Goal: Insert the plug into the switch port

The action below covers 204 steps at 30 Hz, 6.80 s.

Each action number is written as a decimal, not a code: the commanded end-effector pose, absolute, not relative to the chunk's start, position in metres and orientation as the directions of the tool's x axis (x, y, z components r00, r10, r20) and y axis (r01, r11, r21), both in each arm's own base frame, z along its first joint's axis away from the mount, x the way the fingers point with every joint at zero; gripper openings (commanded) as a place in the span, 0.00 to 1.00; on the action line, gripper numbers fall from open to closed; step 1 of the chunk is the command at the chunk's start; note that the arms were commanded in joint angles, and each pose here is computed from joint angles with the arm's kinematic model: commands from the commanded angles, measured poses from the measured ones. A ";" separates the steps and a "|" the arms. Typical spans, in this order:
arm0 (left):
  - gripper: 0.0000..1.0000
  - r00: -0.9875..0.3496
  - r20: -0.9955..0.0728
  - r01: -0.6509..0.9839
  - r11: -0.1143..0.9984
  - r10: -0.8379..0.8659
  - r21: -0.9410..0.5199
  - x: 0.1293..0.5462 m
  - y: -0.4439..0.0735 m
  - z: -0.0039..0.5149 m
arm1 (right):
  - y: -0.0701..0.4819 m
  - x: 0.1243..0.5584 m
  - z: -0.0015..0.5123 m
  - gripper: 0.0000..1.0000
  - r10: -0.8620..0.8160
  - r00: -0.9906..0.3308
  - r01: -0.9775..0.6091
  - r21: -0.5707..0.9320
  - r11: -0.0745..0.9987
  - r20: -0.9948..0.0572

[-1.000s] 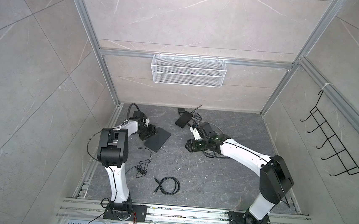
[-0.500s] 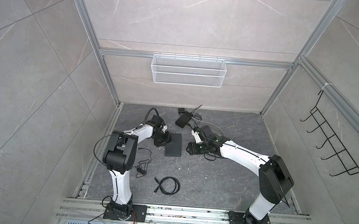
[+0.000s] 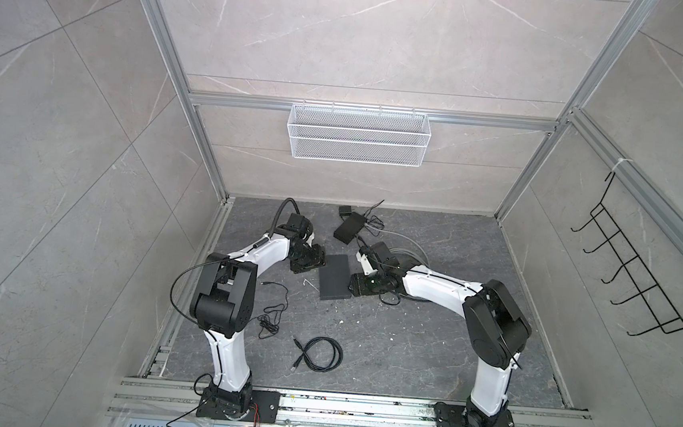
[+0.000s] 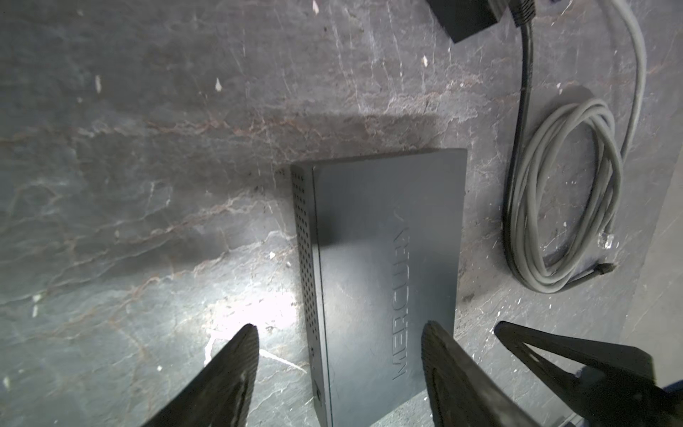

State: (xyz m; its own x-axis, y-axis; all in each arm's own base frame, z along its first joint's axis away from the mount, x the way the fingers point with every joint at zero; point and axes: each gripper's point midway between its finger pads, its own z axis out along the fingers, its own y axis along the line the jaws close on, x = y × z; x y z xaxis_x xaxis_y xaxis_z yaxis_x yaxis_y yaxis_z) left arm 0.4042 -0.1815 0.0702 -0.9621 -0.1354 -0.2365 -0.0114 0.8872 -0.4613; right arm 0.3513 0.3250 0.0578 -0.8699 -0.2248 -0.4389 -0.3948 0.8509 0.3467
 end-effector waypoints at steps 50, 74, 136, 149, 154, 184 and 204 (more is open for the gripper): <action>0.59 -0.721 -0.265 -0.652 0.756 -0.640 -0.050 0.344 -0.006 0.038 | 0.335 0.299 0.112 0.60 -0.217 -0.859 -0.443 0.459 0.770 -0.463; 0.47 -0.361 -0.318 -0.866 0.442 -0.877 -0.235 0.359 0.002 0.025 | 0.345 0.289 0.100 0.60 -0.234 -0.860 -0.469 0.517 0.716 -0.454; 0.09 -0.853 -0.516 0.341 0.663 -0.079 -0.666 0.436 -0.195 0.154 | 0.368 0.376 0.166 0.55 0.118 -0.839 -0.369 0.715 0.593 -0.531; 0.08 -0.812 -0.571 0.560 0.438 0.122 -0.703 0.396 -0.247 0.162 | 0.355 0.408 0.166 0.54 0.440 -0.825 -0.064 0.832 0.551 -0.355; 0.09 -0.809 -0.569 0.574 0.406 0.149 -0.711 0.389 -0.253 0.160 | 0.353 0.412 0.161 0.52 0.486 -0.815 -0.014 0.849 0.527 -0.316; 0.09 -0.800 -0.569 0.595 0.361 0.190 -0.718 0.380 -0.260 0.158 | 0.367 0.409 0.152 0.15 0.494 -0.847 0.047 0.899 0.436 -0.195; 0.41 -0.795 -0.577 0.596 0.417 0.187 -0.686 0.383 -0.250 0.158 | 0.350 0.409 0.140 0.08 0.520 -0.833 0.090 0.882 0.463 -0.188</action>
